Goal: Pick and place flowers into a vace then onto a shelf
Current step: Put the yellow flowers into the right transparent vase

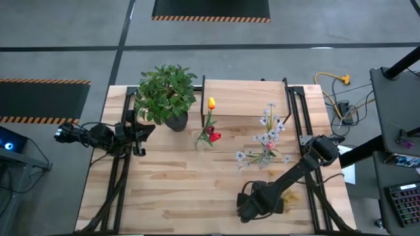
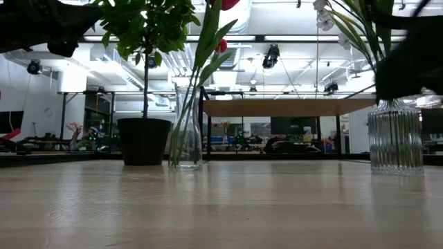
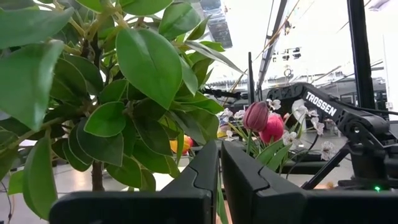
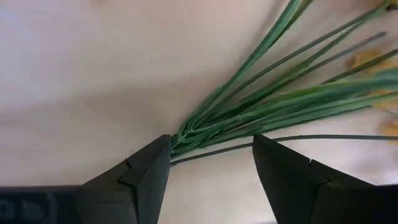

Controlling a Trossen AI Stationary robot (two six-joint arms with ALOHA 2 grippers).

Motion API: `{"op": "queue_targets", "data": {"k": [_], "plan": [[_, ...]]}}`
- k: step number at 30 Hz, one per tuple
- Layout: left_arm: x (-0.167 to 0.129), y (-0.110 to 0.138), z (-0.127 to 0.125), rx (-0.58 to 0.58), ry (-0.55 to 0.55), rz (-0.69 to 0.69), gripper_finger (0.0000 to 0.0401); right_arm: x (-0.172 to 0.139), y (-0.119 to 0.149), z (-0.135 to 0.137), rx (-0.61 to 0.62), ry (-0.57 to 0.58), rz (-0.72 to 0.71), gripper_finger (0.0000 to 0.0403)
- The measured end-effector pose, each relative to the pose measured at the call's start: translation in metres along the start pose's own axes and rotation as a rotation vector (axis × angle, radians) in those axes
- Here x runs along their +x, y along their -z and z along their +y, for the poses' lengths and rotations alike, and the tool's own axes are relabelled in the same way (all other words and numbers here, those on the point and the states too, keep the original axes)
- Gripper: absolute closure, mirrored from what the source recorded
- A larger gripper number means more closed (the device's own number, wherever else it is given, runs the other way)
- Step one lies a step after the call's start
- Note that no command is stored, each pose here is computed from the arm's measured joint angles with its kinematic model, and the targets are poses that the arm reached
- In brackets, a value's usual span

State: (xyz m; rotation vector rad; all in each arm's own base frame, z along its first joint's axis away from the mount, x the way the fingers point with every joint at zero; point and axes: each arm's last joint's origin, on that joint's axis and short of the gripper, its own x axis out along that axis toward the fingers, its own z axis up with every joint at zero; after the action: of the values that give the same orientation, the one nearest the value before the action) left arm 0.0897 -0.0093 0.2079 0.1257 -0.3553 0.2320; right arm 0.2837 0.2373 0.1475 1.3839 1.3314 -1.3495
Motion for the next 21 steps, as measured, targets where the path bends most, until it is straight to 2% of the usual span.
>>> {"op": "queue_targets", "data": {"k": [4,8,15,21], "plan": [[0.0,0.0,0.0,0.0,-0.001,0.0,0.0397,0.002,0.006,-0.01,-0.06,0.102,0.063,0.0184],[0.0,0.0,0.0,0.0,0.0,0.0,0.0397,0.003,0.009,-0.02,-0.07,0.144,0.042,0.0184],[0.0,0.0,0.0,0.0,0.0,0.0,0.0397,0.001,0.004,-0.029,0.033,0.211,-0.053,0.0184],[0.0,0.0,0.0,0.0,0.0,0.0,0.0397,-0.02,0.009,-0.024,0.067,0.211,-0.058,0.0184]]}}
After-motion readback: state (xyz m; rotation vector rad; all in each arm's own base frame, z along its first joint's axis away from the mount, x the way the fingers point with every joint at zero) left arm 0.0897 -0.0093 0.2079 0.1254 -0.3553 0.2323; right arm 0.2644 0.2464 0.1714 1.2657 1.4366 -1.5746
